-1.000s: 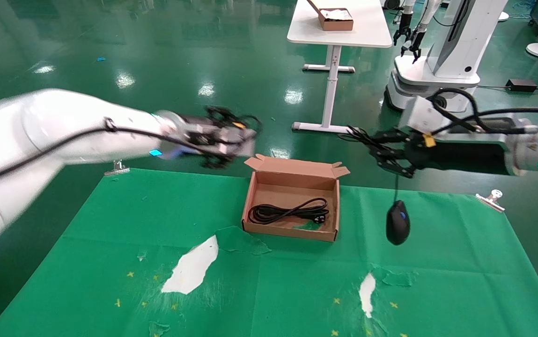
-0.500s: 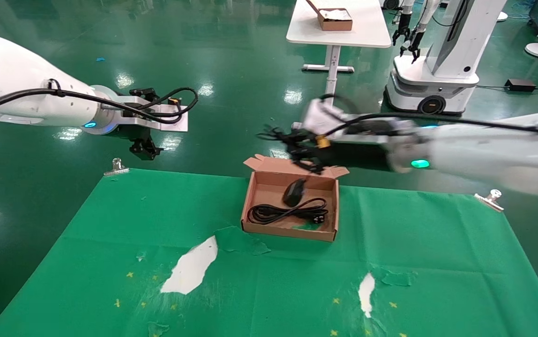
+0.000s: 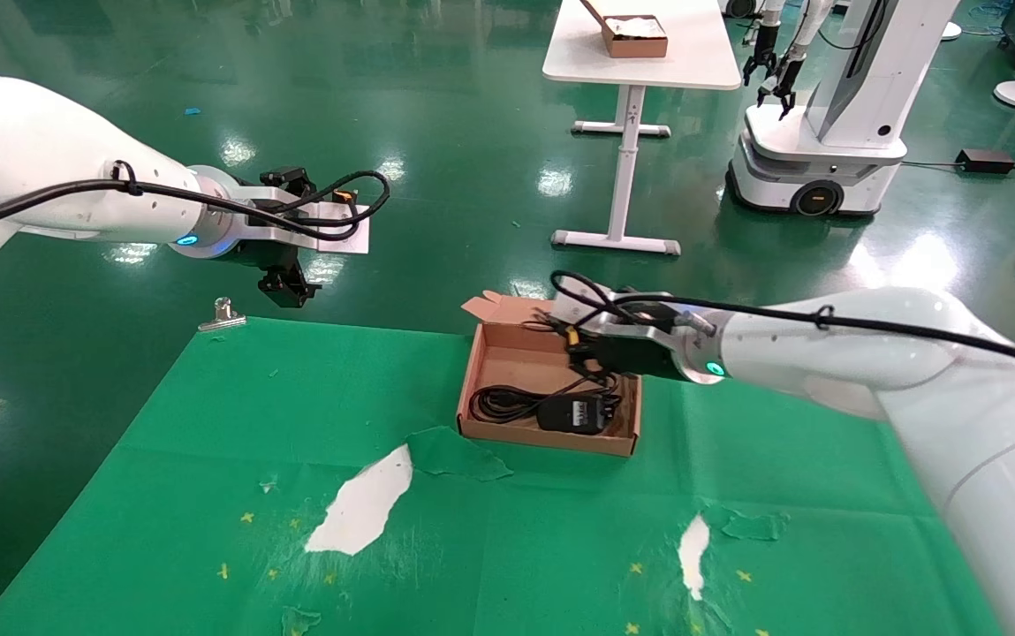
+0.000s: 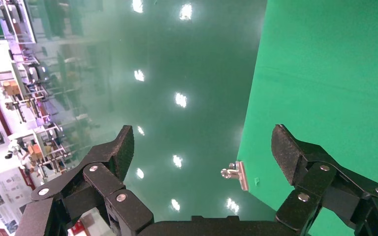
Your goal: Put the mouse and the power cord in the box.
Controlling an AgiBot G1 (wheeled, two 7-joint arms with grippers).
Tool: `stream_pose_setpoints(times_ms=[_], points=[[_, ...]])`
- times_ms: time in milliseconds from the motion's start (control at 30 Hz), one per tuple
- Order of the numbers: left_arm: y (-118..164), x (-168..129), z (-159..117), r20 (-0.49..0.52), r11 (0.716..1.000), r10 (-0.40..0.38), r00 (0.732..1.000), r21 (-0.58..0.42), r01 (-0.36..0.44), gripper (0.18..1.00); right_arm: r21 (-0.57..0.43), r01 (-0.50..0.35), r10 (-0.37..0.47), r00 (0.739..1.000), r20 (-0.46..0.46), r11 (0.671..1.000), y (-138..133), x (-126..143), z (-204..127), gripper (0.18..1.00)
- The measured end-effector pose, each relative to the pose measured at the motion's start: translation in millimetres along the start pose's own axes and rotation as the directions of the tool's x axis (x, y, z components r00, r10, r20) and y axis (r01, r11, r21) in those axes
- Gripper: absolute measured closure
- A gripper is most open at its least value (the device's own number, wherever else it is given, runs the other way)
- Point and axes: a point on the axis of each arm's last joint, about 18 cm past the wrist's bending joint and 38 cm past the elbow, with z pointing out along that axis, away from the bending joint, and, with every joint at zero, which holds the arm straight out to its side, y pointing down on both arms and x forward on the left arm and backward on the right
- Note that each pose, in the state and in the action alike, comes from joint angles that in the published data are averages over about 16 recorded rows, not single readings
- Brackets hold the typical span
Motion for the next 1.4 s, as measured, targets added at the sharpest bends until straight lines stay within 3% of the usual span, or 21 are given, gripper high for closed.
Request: stream_pose_setpoints(times_ms=[367, 567, 967, 1400], points=[[0.5, 0.0, -0.2, 0.0, 1.0, 0.0, 1.0, -0.003, 0.0, 0.184, -0.047, -0.001, 0.0, 1.0, -0.023, 0.999, 12.5, -1.4, 3.8, 0.935], [0.0, 0.1, 0.0, 0.0, 1.0, 0.0, 1.0, -0.001, 0.0, 0.184, -0.036, -0.002, 0.002, 1.0, -0.019, 0.999, 10.0, -0.4, 2.4, 0.884], [0.2, 0.6, -0.2, 0.0, 1.0, 0.0, 1.0, 0.002, 0.0, 0.184, -0.002, -0.035, 0.035, 0.999, -0.006, 0.999, 10.5, -1.5, -2.5, 0.679], [0.4, 1.3, -0.9, 0.001, 1.0, 0.0, 1.0, 0.004, 0.0, 0.184, 0.142, -0.216, 0.208, 0.976, 0.067, 0.966, 26.9, -14.6, -32.8, 0.386]])
